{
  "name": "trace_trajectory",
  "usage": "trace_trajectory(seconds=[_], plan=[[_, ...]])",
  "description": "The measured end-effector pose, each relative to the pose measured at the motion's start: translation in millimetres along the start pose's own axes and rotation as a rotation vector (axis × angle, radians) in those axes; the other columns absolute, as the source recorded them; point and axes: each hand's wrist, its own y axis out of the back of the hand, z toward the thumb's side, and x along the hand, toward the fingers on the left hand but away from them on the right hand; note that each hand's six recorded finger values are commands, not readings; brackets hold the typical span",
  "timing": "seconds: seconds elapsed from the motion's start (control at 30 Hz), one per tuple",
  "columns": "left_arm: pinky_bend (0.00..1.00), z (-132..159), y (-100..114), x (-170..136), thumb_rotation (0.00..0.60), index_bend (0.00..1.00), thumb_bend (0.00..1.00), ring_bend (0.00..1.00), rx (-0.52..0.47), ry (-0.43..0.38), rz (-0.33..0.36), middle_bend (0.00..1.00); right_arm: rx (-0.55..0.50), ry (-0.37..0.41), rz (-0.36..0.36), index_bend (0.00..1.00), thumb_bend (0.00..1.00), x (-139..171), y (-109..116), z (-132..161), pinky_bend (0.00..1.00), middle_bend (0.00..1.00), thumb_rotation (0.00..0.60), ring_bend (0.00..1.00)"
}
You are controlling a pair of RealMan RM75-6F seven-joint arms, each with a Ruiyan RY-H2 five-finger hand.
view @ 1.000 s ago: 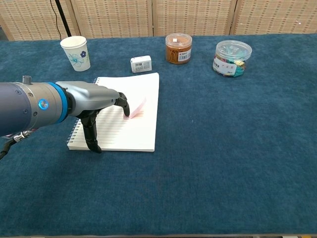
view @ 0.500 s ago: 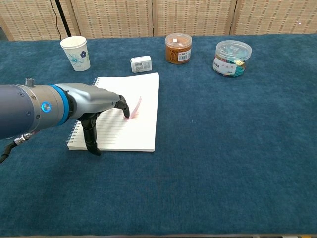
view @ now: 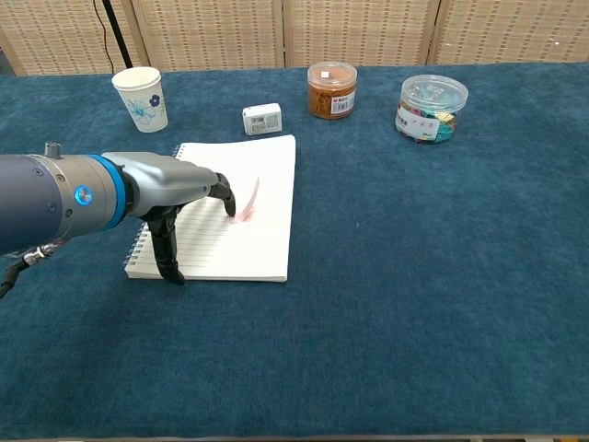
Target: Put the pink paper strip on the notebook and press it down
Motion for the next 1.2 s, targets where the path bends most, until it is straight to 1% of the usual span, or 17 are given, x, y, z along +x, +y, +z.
trace_trajectory(seconds=[0.53, 0.93, 1.2], plan=[[0.0, 9.0, -2.6, -7.1, 0.6, 0.21, 0.0, 0.0, 0.009, -0.034, -0.004, 0.0, -0.003, 0.001, -0.001, 0.01, 0.0, 0.2, 0.5, 0.7, 0.0, 0.0, 0.6, 0.0], [0.0, -3.1, -1.4, -2.4, 0.6, 0.21, 0.0, 0.0, 0.003, -0.002, -0.001, 0.0, -0.003, 0.002, 0.002, 0.01, 0.0, 0.3, 0.0, 0.9, 0.0, 0.0, 0.6, 0.0], [0.0, -5.6, -0.5, -3.1, 0.6, 0.21, 0.0, 0.0, -0.003, -0.008, 0.002, 0.0, -0.001, 0.004, 0.007, 0.01, 0.0, 0.7, -1.4, 2.2, 0.0, 0.0, 0.6, 0.0]])
